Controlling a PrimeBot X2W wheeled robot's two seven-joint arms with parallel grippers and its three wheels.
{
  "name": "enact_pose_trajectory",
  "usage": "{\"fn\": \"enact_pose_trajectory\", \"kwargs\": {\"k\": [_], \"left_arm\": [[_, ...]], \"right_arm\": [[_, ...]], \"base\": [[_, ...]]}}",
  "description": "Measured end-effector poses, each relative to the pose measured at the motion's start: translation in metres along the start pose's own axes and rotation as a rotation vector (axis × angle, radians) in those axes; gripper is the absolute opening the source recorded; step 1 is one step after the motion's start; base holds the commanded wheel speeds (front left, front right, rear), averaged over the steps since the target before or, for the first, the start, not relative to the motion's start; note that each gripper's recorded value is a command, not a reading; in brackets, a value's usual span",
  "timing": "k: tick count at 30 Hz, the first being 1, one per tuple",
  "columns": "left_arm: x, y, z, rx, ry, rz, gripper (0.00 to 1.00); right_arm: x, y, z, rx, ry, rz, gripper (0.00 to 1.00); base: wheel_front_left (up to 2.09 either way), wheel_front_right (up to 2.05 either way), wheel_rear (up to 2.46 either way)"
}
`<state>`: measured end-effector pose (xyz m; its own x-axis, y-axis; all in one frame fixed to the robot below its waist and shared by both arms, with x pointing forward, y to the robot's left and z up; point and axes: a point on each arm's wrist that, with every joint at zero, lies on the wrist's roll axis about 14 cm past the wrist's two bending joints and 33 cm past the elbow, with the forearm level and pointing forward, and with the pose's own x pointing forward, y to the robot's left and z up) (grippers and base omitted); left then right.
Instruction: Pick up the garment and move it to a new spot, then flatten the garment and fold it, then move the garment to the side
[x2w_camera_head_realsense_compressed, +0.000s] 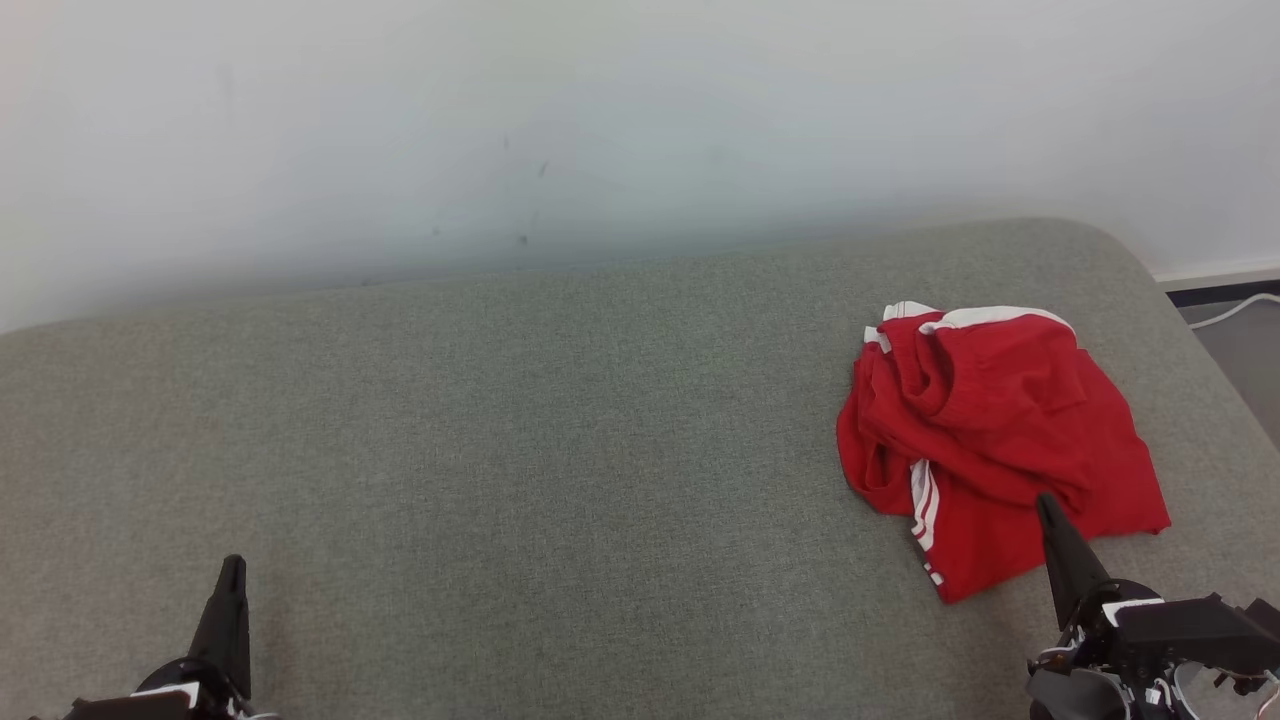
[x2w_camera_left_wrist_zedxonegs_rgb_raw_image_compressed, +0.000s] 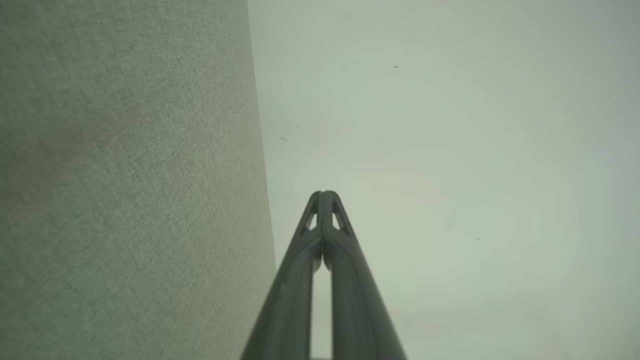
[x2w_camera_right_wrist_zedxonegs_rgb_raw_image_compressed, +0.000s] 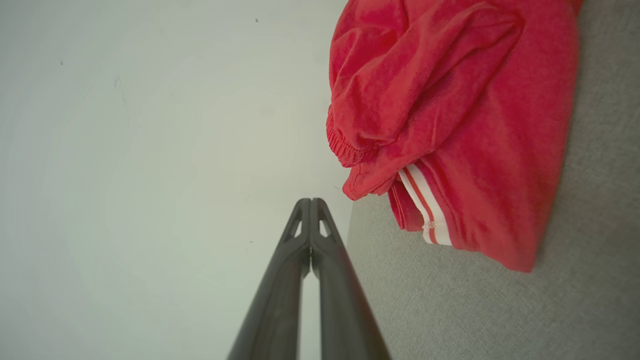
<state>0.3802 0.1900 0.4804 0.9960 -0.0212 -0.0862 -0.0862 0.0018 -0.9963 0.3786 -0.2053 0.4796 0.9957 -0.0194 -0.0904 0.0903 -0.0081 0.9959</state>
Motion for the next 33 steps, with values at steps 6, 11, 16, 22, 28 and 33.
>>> {"fn": "enact_pose_trajectory", "kwargs": {"k": [6, 11, 16, 22, 28, 33], "left_arm": [[0.0000, 0.0001, 0.0000, 0.000, 0.000, 0.000, 0.00], [0.0000, 0.0000, 0.0000, 0.000, 0.000, 0.000, 0.00], [0.0000, 0.0000, 0.0000, 0.000, 0.000, 0.000, 0.00], [0.0000, 0.0000, 0.0000, 0.000, 0.000, 0.000, 0.00], [0.0000, 0.0000, 0.0000, 0.000, 0.000, 0.000, 0.00], [0.0000, 0.0000, 0.0000, 0.000, 0.000, 0.000, 0.00]], "right_arm": [[0.0000, -0.0001, 0.0000, 0.000, 0.000, 0.000, 0.00], [0.0000, 0.0000, 0.0000, 0.000, 0.000, 0.000, 0.00], [0.0000, 0.0000, 0.0000, 0.000, 0.000, 0.000, 0.00], [0.0001, 0.0000, 0.0000, 0.000, 0.000, 0.000, 0.00], [0.0001, 0.0000, 0.0000, 0.000, 0.000, 0.000, 0.00], [0.0001, 0.0000, 0.0000, 0.000, 0.000, 0.000, 0.00]], "base": [[0.00, 0.00, 0.00], [0.00, 0.00, 0.00], [0.00, 0.00, 0.00], [0.00, 0.00, 0.00], [0.00, 0.00, 0.00], [0.00, 0.00, 0.00]]}}
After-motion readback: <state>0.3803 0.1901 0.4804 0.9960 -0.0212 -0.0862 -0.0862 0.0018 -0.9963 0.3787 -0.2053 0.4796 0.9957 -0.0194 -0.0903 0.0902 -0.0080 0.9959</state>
